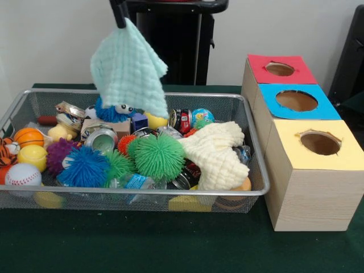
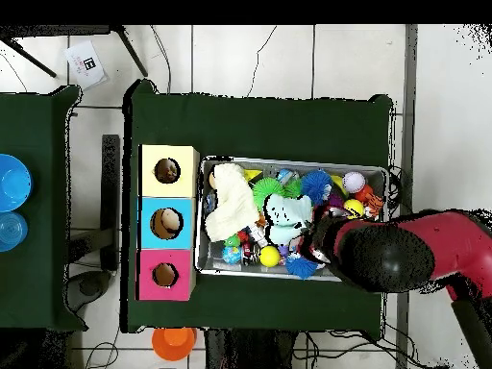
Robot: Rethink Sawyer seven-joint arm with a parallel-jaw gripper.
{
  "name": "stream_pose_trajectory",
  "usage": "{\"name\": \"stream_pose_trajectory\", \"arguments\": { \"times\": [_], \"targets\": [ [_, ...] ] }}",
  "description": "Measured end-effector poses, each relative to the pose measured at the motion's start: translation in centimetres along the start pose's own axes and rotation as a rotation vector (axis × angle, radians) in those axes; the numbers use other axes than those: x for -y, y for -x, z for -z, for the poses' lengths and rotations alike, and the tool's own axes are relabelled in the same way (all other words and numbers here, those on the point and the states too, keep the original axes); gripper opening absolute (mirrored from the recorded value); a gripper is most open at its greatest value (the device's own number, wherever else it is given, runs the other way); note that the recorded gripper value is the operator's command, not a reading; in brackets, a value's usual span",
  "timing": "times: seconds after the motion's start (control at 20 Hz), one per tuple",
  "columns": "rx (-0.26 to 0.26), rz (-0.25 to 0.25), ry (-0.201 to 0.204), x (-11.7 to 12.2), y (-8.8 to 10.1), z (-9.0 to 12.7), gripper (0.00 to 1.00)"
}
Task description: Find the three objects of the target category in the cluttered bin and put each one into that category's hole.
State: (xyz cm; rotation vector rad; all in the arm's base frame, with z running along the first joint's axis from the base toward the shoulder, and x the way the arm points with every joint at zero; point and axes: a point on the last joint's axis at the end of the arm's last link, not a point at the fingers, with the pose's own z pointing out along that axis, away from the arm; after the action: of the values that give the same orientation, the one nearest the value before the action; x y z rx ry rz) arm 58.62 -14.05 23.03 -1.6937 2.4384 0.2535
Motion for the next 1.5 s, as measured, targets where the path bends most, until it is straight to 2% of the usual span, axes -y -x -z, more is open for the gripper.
{"name": "stream_pose_trajectory", "arguments": {
  "times": [0.15, 0.25, 0.35, 0.45, 0.55, 0.6, 0.8, 1.4, 1.45, 1.5],
  "targets": [
    [-0.077, 0.003, 0.020, 0.6, -1.0, 0.6, 0.00],
    [-0.134, 0.002, 0.010, 1.4, -2.2, 1.0, 0.00],
    [-0.145, 0.001, -0.001, 1.8, -2.5, 1.1, 0.00],
    [-0.166, -0.003, -0.031, 2.7, -3.3, 1.4, 0.00],
    [-0.175, -0.003, -0.043, 3.1, -3.5, 1.6, 0.00],
    [-0.186, -0.002, -0.063, 3.7, -3.8, 1.8, 0.00],
    [-0.198, -0.002, -0.083, 4.3, -4.1, 2.2, 0.00],
    [-0.206, -0.013, -0.122, 5.8, -4.6, 3.1, 0.00],
    [-0.218, -0.007, -0.130, 5.8, -4.8, 3.1, 1.00],
    [-0.221, -0.006, -0.131, 5.8, -4.8, 3.1, 1.00]
  ]
}}
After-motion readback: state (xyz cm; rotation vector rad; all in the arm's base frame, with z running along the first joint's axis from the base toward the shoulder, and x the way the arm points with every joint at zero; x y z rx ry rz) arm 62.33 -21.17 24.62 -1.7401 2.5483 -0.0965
